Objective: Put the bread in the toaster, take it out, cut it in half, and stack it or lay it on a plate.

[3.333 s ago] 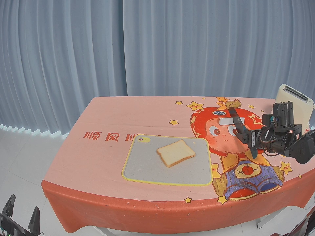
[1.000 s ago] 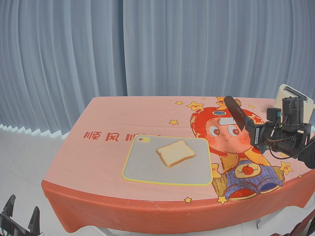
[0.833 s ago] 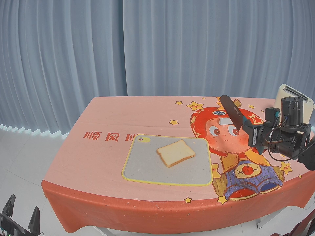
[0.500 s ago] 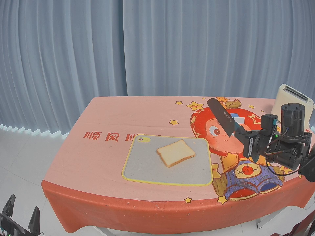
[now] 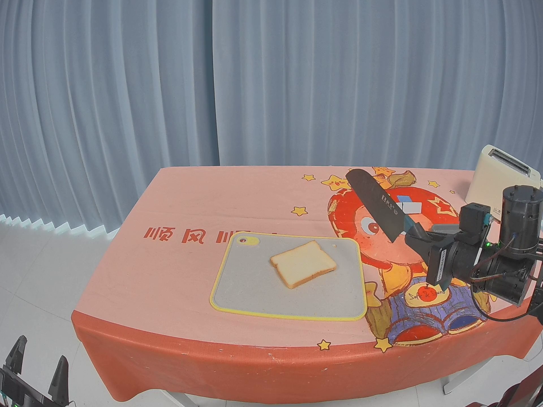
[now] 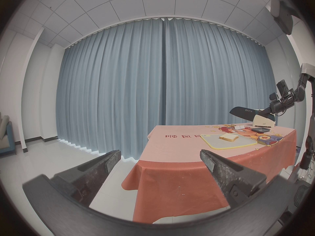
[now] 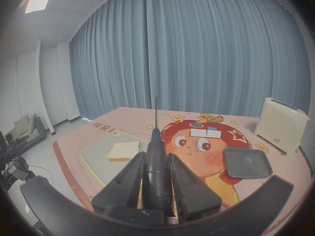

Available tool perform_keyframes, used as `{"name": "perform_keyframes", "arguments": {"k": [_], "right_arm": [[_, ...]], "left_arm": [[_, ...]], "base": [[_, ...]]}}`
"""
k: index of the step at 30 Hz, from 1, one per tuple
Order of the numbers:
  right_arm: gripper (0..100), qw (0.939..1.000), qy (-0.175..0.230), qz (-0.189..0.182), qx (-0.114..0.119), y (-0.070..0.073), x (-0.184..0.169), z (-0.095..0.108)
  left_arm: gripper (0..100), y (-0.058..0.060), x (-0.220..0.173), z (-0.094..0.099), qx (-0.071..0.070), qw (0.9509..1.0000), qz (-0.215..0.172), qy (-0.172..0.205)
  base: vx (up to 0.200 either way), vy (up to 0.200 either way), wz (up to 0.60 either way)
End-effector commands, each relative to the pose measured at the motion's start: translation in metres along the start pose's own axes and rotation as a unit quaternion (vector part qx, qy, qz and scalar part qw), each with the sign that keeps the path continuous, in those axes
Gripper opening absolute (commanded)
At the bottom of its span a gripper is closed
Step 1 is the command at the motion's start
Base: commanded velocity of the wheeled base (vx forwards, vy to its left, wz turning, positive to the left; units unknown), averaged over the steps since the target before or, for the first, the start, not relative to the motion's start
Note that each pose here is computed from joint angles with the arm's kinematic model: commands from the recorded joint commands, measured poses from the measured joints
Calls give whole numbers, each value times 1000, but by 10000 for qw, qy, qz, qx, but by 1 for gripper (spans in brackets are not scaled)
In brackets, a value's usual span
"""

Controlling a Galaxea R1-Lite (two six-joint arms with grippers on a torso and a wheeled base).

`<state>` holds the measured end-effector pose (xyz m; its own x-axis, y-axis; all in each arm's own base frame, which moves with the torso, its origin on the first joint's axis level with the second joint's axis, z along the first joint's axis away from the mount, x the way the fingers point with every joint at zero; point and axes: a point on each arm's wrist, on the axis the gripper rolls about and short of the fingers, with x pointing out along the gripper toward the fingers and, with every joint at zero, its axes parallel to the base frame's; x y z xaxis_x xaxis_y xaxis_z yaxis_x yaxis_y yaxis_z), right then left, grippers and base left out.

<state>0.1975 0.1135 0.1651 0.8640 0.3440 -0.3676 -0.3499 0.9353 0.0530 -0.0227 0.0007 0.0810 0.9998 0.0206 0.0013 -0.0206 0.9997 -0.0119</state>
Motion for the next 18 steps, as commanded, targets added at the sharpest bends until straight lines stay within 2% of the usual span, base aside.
{"name": "perform_keyframes", "arguments": {"k": [1, 7, 14, 18], "right_arm": [[0, 9998, -170, 97, -3, 3, -9, 5], [0, 9993, -171, 328, -94, 13, -12, 4], [0, 9989, -6, 430, -167, 18, -12, -5], [0, 9973, 125, 674, -264, 26, -14, -12]], "left_arm": [[100, 0, 1, -5, 1, 10000, 5, 98], [100, 0, 1, -5, 1, 10000, 5, 98], [100, 0, 1, -5, 1, 10000, 5, 98], [100, 0, 1, -5, 1, 10000, 5, 98]], "base": [[0, 0, 0], [0, 0, 0], [0, 0, 0], [0, 0, 0]]}}
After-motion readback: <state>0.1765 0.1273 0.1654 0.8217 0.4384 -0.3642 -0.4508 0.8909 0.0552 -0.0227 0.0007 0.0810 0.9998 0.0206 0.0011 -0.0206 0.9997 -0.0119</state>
